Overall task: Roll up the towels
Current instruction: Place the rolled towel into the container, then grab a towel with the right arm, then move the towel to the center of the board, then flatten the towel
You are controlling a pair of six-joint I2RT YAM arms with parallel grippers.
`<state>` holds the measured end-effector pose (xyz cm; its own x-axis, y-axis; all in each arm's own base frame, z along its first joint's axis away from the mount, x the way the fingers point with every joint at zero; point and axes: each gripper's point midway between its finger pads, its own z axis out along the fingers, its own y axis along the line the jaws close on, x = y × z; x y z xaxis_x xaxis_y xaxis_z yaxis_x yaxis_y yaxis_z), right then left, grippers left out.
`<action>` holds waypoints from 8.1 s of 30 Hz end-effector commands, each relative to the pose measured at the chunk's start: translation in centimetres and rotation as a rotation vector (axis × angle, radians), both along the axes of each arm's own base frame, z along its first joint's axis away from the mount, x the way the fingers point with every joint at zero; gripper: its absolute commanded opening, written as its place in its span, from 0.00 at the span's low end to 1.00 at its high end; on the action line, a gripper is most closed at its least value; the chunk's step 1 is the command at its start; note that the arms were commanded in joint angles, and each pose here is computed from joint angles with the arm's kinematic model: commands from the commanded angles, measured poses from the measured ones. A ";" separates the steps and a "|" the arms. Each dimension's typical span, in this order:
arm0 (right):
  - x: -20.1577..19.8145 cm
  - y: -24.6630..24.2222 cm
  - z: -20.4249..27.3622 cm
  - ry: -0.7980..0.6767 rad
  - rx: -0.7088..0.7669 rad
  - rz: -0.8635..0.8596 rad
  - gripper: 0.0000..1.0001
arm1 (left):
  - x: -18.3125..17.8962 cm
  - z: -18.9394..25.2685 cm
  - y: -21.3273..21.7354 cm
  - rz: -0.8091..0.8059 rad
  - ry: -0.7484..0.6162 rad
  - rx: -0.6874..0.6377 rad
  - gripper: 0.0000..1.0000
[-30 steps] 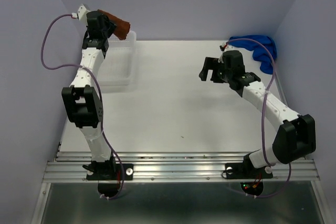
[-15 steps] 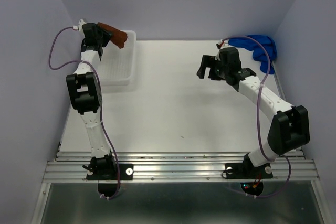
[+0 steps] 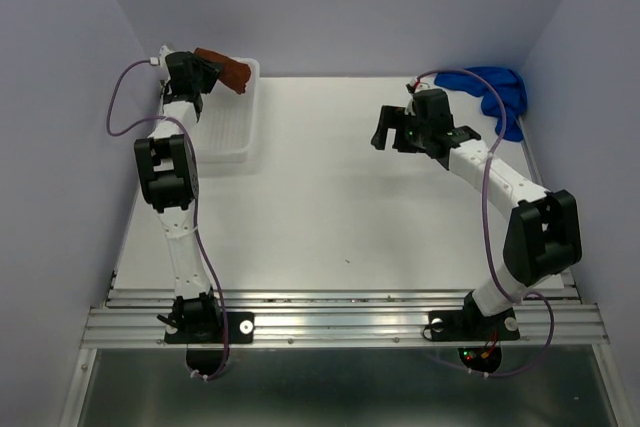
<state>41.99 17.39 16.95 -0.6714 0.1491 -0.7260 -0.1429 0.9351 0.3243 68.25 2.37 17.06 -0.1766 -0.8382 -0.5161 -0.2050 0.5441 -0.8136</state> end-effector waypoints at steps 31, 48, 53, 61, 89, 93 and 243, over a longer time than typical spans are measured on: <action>2.5 0.9 -0.5 0.001 -0.014 0.034 1.00 | 1.4 -3.5 2.1 0.129 0.072 0.012 0.00; 2.2 0.9 -1.8 0.038 -0.019 0.036 1.00 | 0.2 -8.0 2.5 0.194 0.301 -0.055 0.31; 2.1 1.1 -1.9 0.043 -0.014 0.048 1.00 | 0.1 -6.5 2.6 0.198 0.283 -0.049 0.46; 2.1 1.4 -1.9 0.046 -0.004 0.061 1.00 | -0.1 -4.1 2.5 0.183 0.255 -0.025 0.63; 3.2 2.8 -2.5 0.058 0.006 0.130 1.00 | -2.0 2.1 1.9 0.129 0.220 0.032 0.85; 3.6 2.8 -2.0 0.040 0.002 0.126 1.00 | -3.3 4.9 1.9 0.119 0.206 0.064 0.99; -5.5 -23.2 -4.1 0.243 -0.063 -0.755 1.00 | -19.2 -7.1 -17.4 -0.310 0.520 0.407 0.00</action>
<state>38.53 -1.85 14.28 -0.6157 0.4514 -0.6459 0.4478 0.8749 0.1847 50.45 -15.29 8.06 -0.7059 -0.4762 -0.5243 -0.3118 0.8736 -0.3736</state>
